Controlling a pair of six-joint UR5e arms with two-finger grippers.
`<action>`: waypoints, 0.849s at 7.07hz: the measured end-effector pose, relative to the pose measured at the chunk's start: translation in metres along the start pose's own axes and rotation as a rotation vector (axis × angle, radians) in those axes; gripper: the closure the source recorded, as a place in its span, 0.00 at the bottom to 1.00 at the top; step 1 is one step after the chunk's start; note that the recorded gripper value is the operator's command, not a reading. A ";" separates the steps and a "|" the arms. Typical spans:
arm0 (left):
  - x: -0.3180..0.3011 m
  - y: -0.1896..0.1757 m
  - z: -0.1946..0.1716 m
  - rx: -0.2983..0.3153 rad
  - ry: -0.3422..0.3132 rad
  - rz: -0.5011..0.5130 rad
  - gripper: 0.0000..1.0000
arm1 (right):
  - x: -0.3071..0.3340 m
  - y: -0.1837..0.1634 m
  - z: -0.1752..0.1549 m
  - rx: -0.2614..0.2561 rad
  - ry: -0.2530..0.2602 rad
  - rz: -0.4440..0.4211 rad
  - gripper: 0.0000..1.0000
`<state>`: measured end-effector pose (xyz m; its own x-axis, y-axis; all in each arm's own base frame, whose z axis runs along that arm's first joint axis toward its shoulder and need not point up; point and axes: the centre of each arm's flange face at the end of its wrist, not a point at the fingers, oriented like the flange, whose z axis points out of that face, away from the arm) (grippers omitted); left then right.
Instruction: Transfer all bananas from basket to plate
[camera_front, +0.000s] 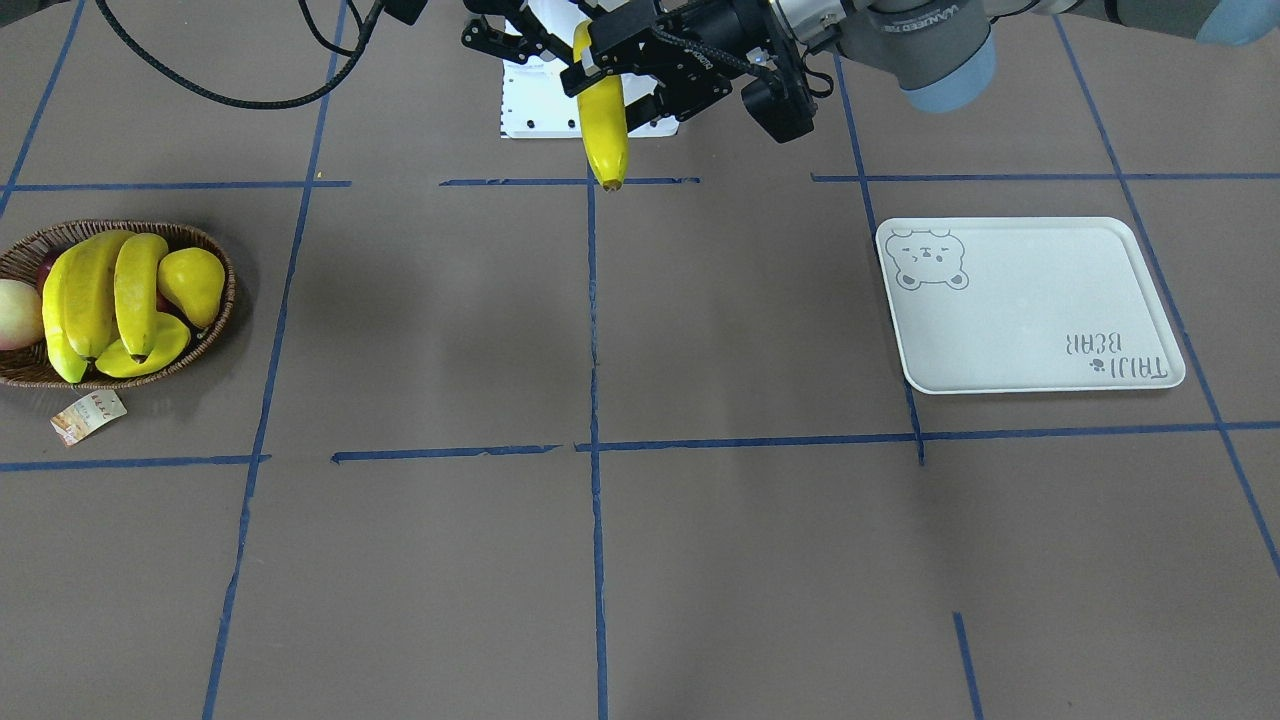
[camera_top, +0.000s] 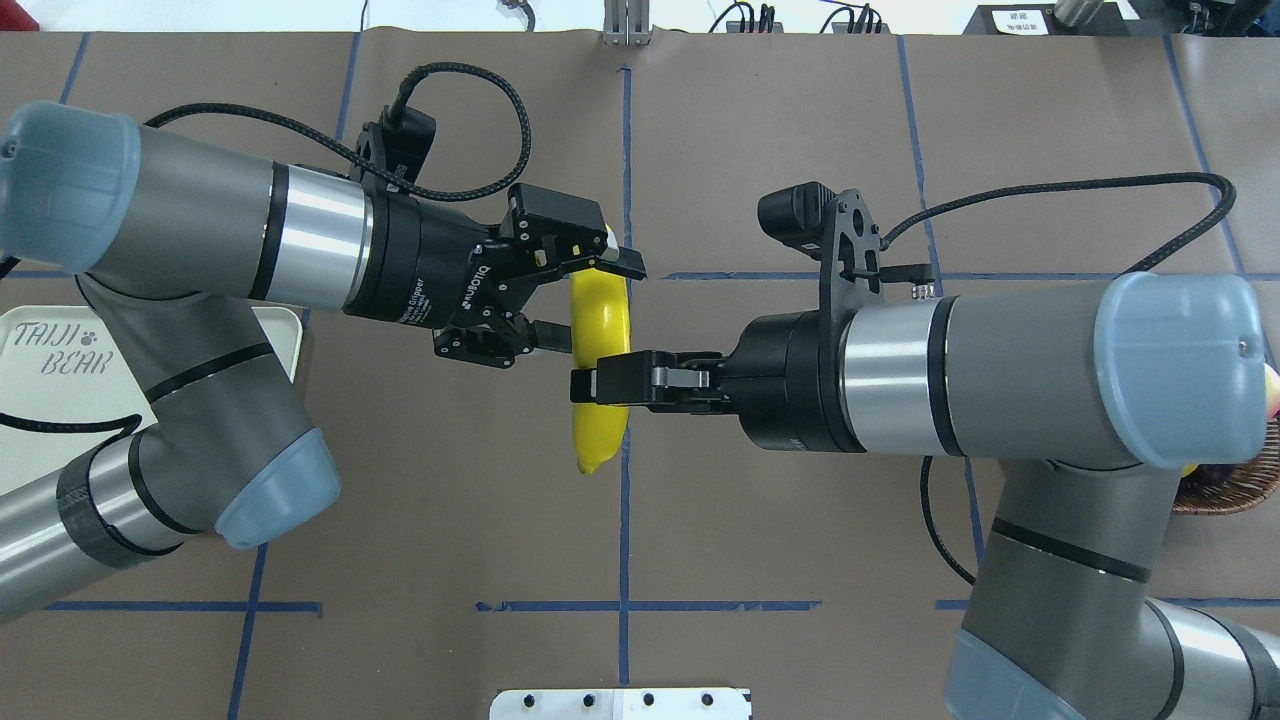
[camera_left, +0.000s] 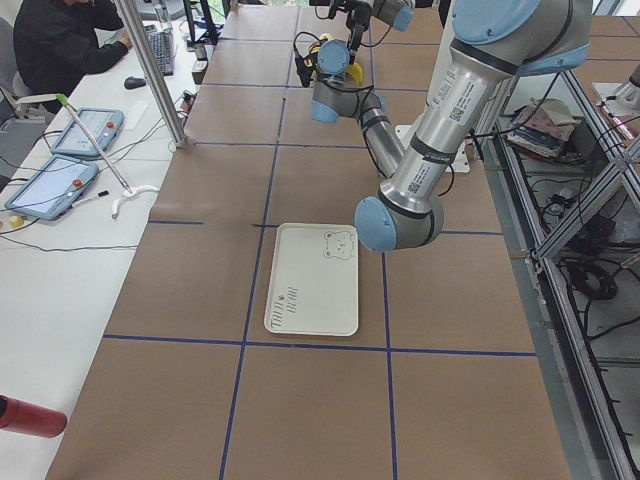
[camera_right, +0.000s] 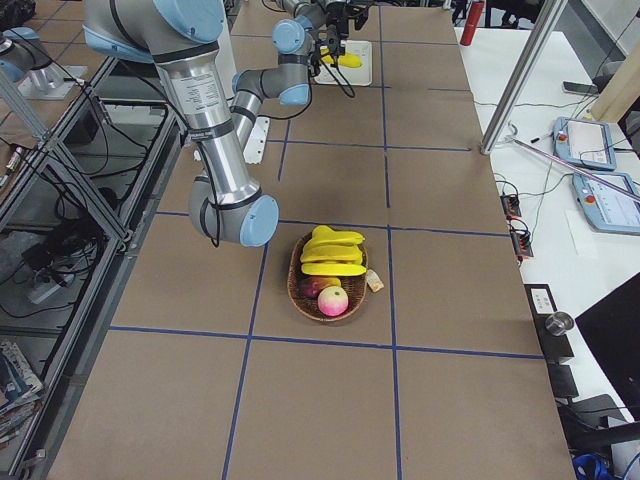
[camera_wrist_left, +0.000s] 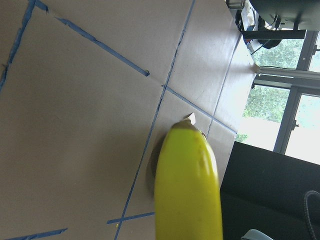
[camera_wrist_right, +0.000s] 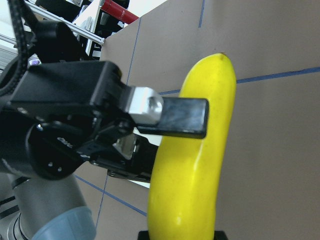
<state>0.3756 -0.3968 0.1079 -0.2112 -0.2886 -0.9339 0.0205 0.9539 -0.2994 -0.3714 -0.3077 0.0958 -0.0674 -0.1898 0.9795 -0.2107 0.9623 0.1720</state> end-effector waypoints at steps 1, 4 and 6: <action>-0.001 0.001 -0.001 0.000 -0.001 0.001 1.00 | 0.000 0.000 0.000 0.001 0.001 -0.003 0.67; -0.001 0.002 -0.001 -0.001 -0.003 -0.006 1.00 | 0.000 -0.001 0.000 0.004 0.002 -0.004 0.00; -0.001 0.001 -0.001 0.001 -0.004 -0.011 1.00 | 0.000 -0.001 0.000 0.007 0.002 -0.001 0.00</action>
<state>0.3751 -0.3952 0.1085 -0.2074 -0.2997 -0.9312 0.0191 0.9505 -0.3101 -0.3707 -0.3085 0.0955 -0.0650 -0.1901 0.9796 -0.2178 0.9607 0.1720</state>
